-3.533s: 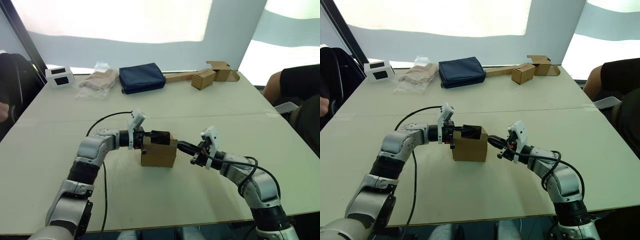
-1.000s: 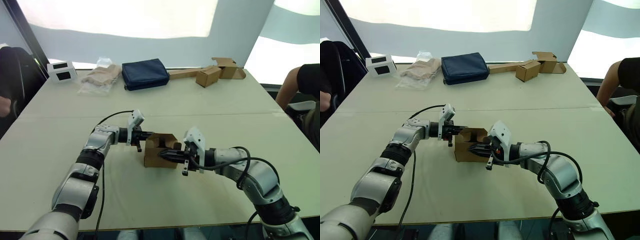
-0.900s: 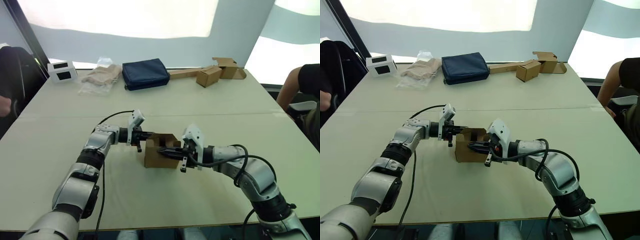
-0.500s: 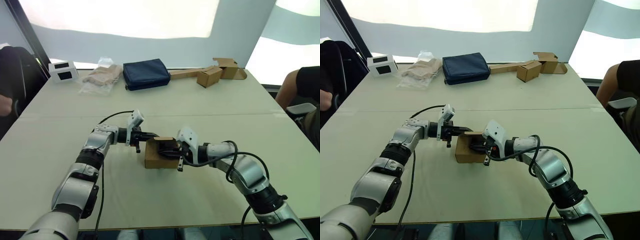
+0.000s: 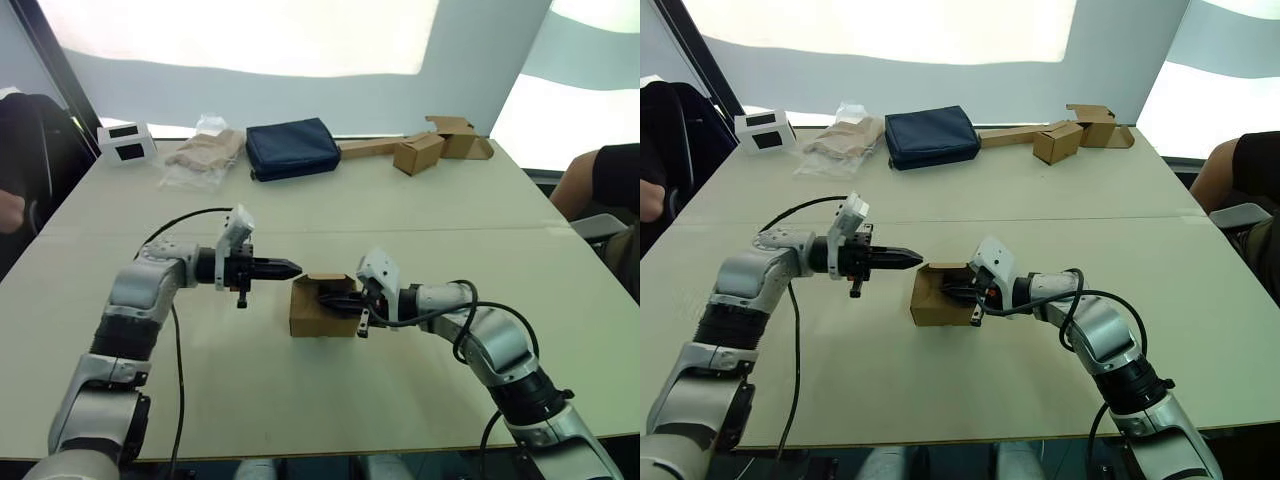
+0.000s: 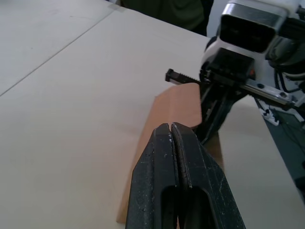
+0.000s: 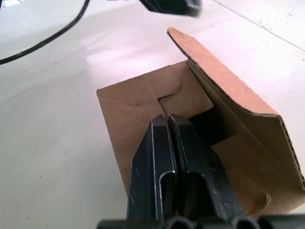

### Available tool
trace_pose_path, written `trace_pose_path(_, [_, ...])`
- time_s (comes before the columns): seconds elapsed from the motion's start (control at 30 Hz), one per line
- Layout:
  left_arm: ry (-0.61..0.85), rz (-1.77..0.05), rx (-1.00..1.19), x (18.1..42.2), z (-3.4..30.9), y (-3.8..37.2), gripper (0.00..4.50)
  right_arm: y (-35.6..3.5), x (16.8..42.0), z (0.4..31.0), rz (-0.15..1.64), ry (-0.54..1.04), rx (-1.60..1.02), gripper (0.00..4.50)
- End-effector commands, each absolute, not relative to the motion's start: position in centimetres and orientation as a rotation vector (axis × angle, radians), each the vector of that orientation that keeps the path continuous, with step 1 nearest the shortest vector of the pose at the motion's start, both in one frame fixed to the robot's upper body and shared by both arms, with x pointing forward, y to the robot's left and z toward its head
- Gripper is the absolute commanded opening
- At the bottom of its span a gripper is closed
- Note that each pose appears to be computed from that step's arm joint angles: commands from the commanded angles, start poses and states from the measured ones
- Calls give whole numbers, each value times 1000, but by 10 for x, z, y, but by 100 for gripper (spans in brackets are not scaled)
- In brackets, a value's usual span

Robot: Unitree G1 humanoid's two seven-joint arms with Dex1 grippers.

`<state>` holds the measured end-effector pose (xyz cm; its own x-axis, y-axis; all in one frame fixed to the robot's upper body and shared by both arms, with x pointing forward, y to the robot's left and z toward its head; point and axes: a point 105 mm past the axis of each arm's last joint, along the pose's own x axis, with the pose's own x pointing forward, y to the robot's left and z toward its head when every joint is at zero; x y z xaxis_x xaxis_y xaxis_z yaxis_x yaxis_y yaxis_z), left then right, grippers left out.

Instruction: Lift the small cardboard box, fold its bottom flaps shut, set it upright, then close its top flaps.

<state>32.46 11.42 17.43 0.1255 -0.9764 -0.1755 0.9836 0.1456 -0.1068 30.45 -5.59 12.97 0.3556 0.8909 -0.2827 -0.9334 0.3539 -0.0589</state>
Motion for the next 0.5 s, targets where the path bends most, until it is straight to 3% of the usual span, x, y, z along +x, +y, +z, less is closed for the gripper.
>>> trace_pose_path(0.03, [227, -1500, 54, 305, 179, 115, 2, -56, 304, 130, 1198, 215, -229, 0])
trace_pose_path(0.23, [295, -1528, 126, 292, 150, 103, 2, -57, 302, 129, 1197, 212, -227, 0])
trace_pose_path(0.5, [314, -1515, 142, 297, 138, 102, 2, -55, 294, 140, 1220, 185, -167, 0])
